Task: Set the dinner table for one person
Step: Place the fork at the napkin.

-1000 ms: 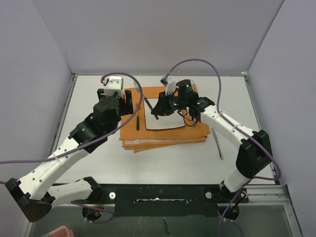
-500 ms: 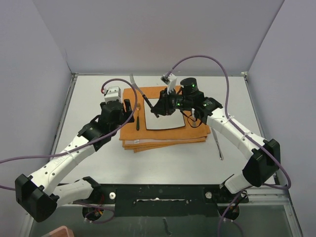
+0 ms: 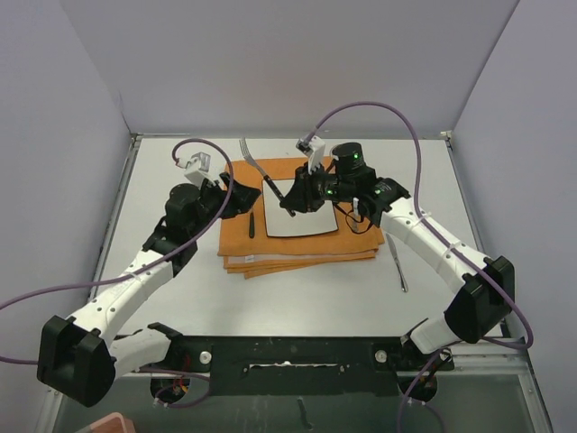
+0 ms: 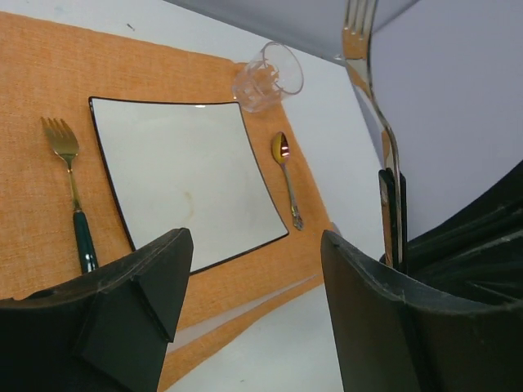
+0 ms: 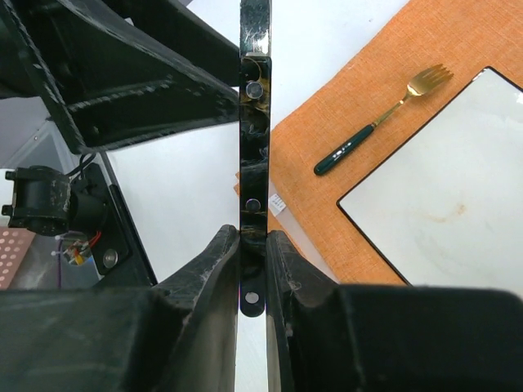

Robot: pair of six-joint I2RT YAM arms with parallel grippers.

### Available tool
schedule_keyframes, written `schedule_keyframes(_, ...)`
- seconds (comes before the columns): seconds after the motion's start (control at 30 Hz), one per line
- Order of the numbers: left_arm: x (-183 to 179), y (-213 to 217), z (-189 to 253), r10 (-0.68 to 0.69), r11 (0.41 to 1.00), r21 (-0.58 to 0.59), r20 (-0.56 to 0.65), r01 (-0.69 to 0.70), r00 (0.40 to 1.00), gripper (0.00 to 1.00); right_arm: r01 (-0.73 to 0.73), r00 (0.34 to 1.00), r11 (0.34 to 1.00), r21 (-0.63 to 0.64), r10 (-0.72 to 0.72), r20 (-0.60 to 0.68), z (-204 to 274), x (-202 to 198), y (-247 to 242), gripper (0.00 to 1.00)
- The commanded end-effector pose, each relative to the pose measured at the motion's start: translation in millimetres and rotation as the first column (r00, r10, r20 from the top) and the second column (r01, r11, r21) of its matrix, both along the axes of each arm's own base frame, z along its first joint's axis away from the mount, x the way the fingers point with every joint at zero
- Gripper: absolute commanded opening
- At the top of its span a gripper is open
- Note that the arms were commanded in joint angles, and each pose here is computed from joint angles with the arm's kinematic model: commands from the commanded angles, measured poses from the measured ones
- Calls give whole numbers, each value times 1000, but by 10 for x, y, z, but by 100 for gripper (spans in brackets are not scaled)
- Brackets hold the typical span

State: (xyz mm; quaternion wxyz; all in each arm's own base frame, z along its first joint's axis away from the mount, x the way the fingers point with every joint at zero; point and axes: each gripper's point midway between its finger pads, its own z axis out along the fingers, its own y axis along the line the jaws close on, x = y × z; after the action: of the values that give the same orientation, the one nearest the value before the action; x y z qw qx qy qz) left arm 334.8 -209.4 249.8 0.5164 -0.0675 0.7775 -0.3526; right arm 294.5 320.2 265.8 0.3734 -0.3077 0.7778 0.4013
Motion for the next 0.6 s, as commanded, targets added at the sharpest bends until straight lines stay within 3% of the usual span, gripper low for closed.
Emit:
schedule_keyframes(0.0,-232,-65,754,-154,941,-264,217,210,964,63,1,997,999,45,-4,78,251,29,-95,0)
schedule_keyframes(0.2,-407,-67,871,-242,863,-373,287,341,927,63,5,998,998,61,-9,68,240,66,-103,0)
schedule_keyframes(0.37,-525,-226,1058,-360,698,-475,415,536,836,63,9,997,998,66,-14,70,253,96,-98,0)
schedule_keyframes(0.43,-547,-273,1004,-389,656,-451,485,605,783,63,8,997,997,75,-14,73,285,105,-103,0)
schedule_keyframes(0.47,-585,-282,992,-417,584,-529,455,616,787,62,8,997,997,81,-14,77,316,115,-115,0)
schedule_keyframes(0.57,-567,-344,891,-443,575,-528,441,625,780,60,-9,995,994,105,-1,96,437,117,-121,0)
